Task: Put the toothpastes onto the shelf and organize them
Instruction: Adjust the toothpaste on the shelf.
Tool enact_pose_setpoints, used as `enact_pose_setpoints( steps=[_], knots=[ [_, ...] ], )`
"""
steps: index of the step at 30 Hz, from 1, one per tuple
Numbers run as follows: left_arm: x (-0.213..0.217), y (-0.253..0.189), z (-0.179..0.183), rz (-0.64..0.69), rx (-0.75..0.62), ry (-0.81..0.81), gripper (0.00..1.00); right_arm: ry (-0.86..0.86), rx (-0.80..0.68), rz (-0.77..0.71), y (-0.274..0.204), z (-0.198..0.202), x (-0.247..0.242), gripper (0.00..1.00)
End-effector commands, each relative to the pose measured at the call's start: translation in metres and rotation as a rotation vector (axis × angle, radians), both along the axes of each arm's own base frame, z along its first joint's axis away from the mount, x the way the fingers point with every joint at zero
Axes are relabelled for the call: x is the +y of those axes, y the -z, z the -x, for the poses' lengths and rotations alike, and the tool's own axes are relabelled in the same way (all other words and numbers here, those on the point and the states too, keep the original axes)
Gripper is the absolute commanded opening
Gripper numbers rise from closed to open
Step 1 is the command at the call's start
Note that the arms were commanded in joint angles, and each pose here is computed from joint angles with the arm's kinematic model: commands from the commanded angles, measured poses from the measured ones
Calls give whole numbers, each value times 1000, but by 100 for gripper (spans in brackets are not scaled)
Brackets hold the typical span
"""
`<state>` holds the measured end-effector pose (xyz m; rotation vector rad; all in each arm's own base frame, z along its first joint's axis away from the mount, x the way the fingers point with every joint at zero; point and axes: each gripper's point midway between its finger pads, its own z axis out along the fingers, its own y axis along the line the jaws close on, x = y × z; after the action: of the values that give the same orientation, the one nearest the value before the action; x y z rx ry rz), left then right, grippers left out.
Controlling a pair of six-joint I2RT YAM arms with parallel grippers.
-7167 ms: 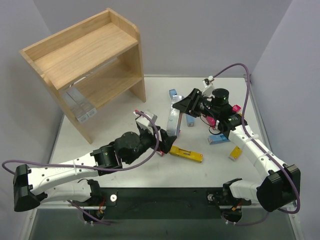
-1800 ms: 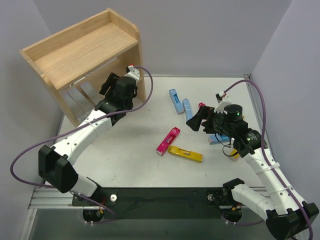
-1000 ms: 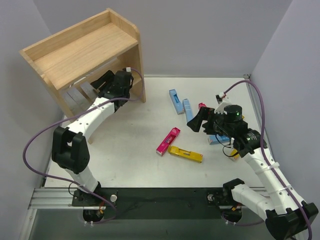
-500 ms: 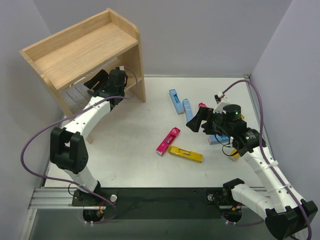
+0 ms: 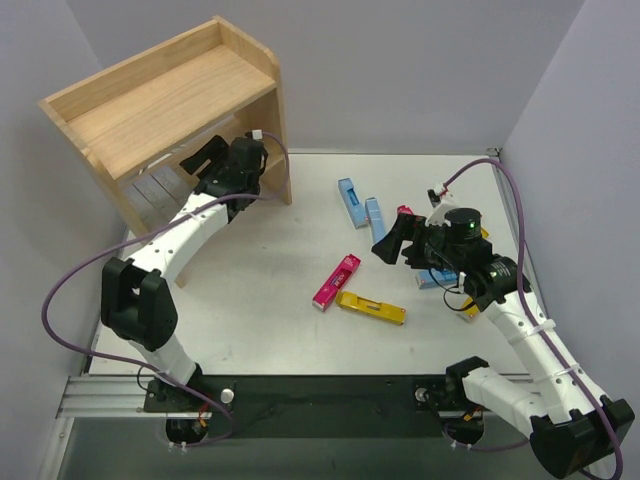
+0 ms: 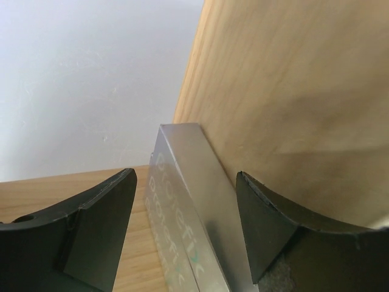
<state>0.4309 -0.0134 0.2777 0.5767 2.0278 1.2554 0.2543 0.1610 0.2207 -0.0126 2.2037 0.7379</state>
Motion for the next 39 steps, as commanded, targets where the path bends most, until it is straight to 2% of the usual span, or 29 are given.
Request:
enact_pose_setpoints(
  steps=[1,6,11,16,20,39],
  knots=[
    [-27,-32,4,73,-102,57,77,-7,-10,2,0,0,-1,89],
    [-44,-37,15,82,-95,88,78,-5,-13,4,0,0,-2,89],
    [-62,-39,48,106,-45,127,78,-1,-16,10,1,1,-3,89],
    [-61,-29,83,123,42,124,78,0,-14,10,1,0,-3,89],
    [-52,-26,97,134,47,99,78,-4,-8,8,1,-1,-2,89],
    [-17,-10,87,131,56,30,78,-9,-6,0,0,-1,0,89]
  ],
)
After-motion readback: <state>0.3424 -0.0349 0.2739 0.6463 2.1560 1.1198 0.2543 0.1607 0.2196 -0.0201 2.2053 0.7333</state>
